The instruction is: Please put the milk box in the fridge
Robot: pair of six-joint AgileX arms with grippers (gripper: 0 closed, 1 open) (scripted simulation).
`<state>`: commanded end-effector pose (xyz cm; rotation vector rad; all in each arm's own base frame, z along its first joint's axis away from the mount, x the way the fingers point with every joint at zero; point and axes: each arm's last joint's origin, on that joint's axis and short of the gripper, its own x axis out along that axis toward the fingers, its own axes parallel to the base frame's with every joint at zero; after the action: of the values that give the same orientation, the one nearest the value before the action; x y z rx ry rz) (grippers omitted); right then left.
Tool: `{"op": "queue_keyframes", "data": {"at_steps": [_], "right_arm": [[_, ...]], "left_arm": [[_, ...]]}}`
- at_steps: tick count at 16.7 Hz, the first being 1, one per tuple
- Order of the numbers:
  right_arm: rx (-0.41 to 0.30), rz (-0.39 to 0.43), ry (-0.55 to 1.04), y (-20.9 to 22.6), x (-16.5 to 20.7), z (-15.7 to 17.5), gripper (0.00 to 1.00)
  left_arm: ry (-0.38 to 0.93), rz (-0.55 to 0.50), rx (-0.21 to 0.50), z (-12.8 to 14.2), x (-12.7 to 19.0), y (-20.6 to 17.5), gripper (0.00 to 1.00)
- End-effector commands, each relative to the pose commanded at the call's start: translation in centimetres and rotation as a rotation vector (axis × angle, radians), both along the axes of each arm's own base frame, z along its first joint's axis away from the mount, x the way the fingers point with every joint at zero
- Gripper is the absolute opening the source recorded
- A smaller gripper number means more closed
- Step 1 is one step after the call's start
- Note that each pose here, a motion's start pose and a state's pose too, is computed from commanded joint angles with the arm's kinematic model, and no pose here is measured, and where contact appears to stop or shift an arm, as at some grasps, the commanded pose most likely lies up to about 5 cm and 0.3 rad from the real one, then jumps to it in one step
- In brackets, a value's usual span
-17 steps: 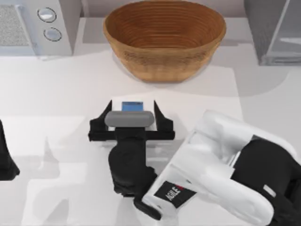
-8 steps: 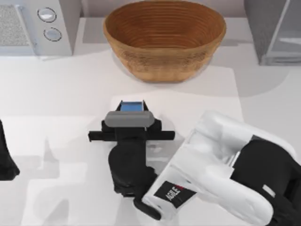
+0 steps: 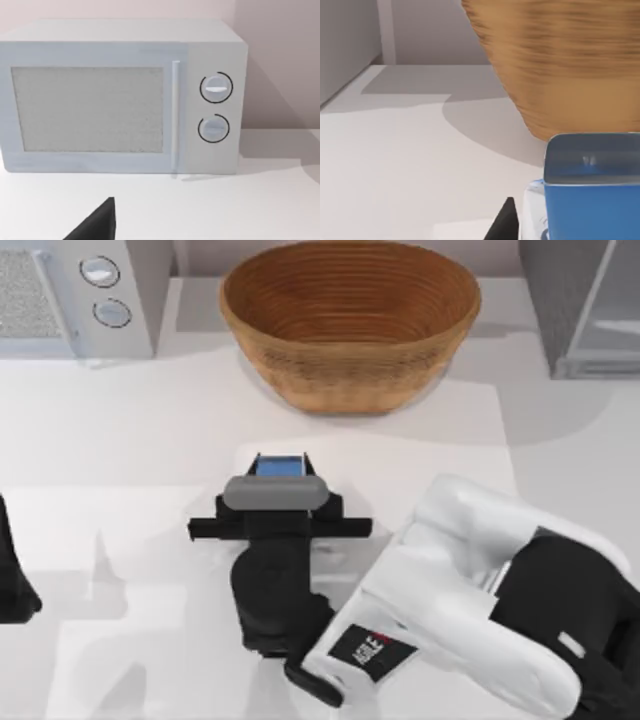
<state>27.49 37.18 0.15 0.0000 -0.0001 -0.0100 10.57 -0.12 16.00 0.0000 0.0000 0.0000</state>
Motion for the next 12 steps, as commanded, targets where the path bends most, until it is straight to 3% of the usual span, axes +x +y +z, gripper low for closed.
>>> {"op": "queue_keyframes", "data": {"at_steps": [7, 12], "right_arm": [[-0.002, 0.005, 0.001, 0.2, -0.1, 0.5, 0.00], [-0.010, 0.006, 0.005, 0.6, 0.3, 7.3, 0.00]], "left_arm": [[0.000, 0.000, 0.000, 0.0, 0.0, 0.0, 1.00], [0.000, 0.000, 0.000, 0.0, 0.0, 0.0, 1.00]]}}
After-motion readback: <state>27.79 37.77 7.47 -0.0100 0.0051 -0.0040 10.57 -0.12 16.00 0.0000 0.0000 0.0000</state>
